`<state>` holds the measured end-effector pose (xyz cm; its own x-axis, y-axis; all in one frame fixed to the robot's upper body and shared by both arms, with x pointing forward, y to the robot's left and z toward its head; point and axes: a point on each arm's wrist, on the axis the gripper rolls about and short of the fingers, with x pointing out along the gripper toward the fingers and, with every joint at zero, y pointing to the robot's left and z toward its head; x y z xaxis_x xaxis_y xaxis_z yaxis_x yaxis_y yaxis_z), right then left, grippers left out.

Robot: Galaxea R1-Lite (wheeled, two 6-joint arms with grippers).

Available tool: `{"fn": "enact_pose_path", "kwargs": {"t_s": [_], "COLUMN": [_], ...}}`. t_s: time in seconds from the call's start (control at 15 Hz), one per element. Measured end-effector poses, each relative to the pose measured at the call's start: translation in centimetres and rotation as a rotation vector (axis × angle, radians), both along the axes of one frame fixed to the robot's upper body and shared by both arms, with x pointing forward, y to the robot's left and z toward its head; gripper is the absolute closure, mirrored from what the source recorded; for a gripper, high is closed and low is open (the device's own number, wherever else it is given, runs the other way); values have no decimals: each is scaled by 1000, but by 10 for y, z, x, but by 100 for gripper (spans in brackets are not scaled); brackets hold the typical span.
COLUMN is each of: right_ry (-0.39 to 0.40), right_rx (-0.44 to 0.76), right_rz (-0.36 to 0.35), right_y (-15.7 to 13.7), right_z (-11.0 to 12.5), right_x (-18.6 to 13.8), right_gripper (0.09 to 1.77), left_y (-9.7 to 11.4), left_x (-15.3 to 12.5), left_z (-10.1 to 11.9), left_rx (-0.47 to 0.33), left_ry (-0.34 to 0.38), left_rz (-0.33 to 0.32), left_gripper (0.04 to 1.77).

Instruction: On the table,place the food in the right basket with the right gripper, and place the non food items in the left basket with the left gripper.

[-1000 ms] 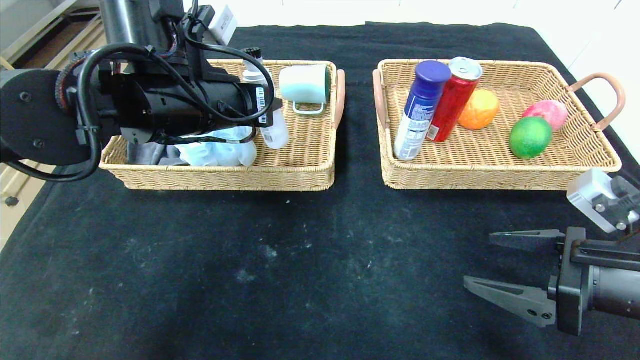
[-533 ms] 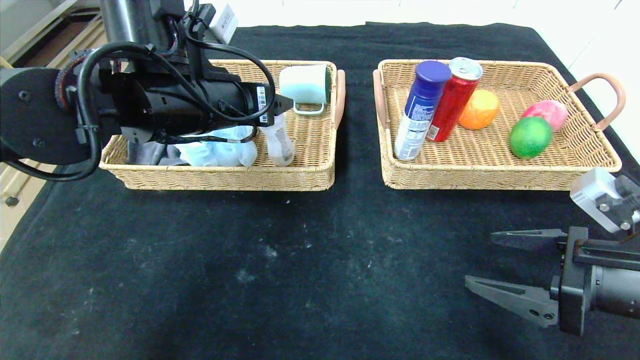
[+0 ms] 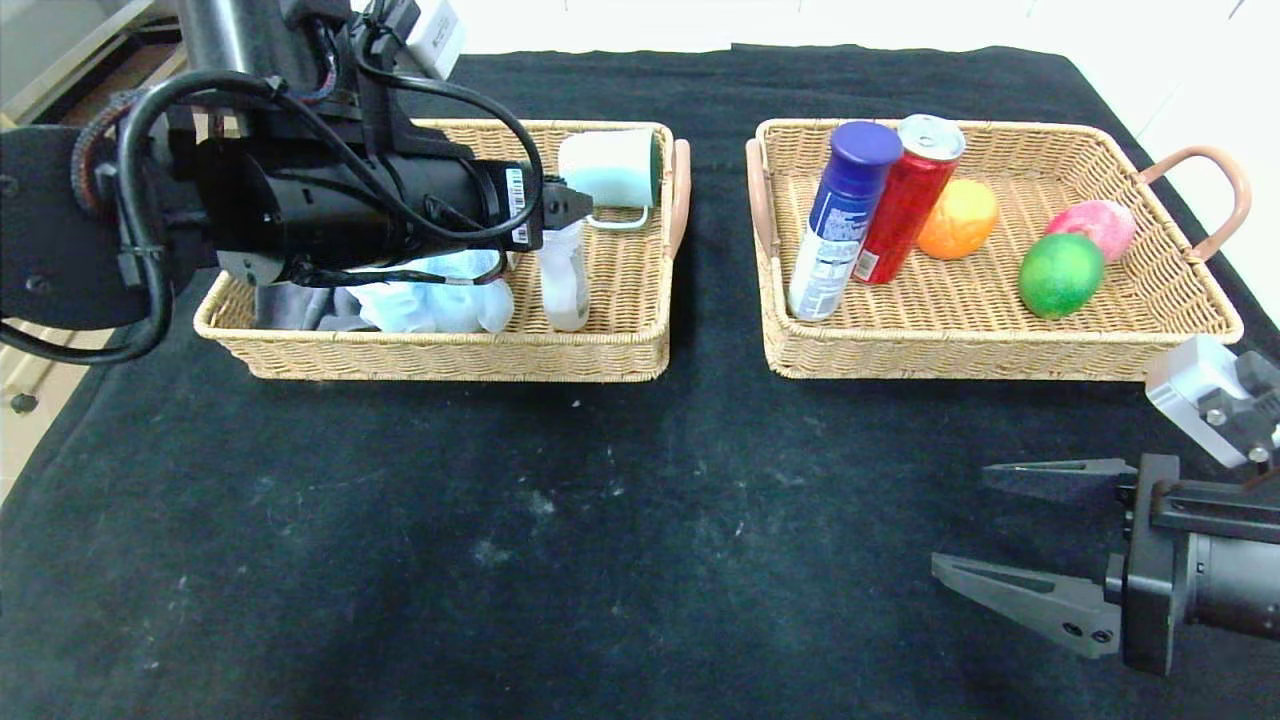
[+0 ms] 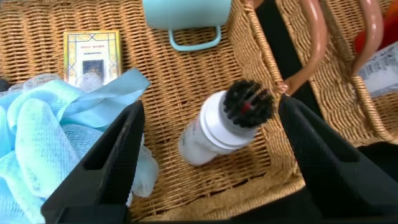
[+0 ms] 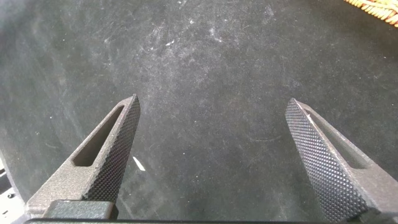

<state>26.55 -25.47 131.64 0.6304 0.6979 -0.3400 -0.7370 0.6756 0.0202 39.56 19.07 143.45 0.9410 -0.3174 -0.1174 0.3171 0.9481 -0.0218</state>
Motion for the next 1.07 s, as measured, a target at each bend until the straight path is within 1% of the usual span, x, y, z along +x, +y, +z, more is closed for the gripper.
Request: {"fn": "enact_pose_path", "kwargs": {"t_s": [0.27, 0.47, 0.6, 0.8, 0.93, 1.07], "right_ry": [0, -2, -7, -12, -23, -54], "right_rx": [-1, -2, -8, -9, -6, -12], "right_rz": [1, 1, 4, 2, -2, 7], "right_y": [0, 0, 0, -1, -2, -5], "right_z": [0, 0, -1, 0, 2, 5], "right_x": [0, 0, 0, -1, -4, -11], "right_gripper": [15, 15, 15, 15, 15, 15], "left_y": [1, 7, 13, 23, 33, 45], "left_x": [-14, -29, -45, -70, -90, -113], "left_z": [2, 3, 1, -3, -6, -9], "left_rx": [-1, 7, 33, 49, 78, 106], "left_ry": [0, 6, 14, 23, 18, 15], "left_rz": [-15, -19, -28, -41, -46, -52], "left_gripper": [18, 16, 14, 13, 12, 12]}}
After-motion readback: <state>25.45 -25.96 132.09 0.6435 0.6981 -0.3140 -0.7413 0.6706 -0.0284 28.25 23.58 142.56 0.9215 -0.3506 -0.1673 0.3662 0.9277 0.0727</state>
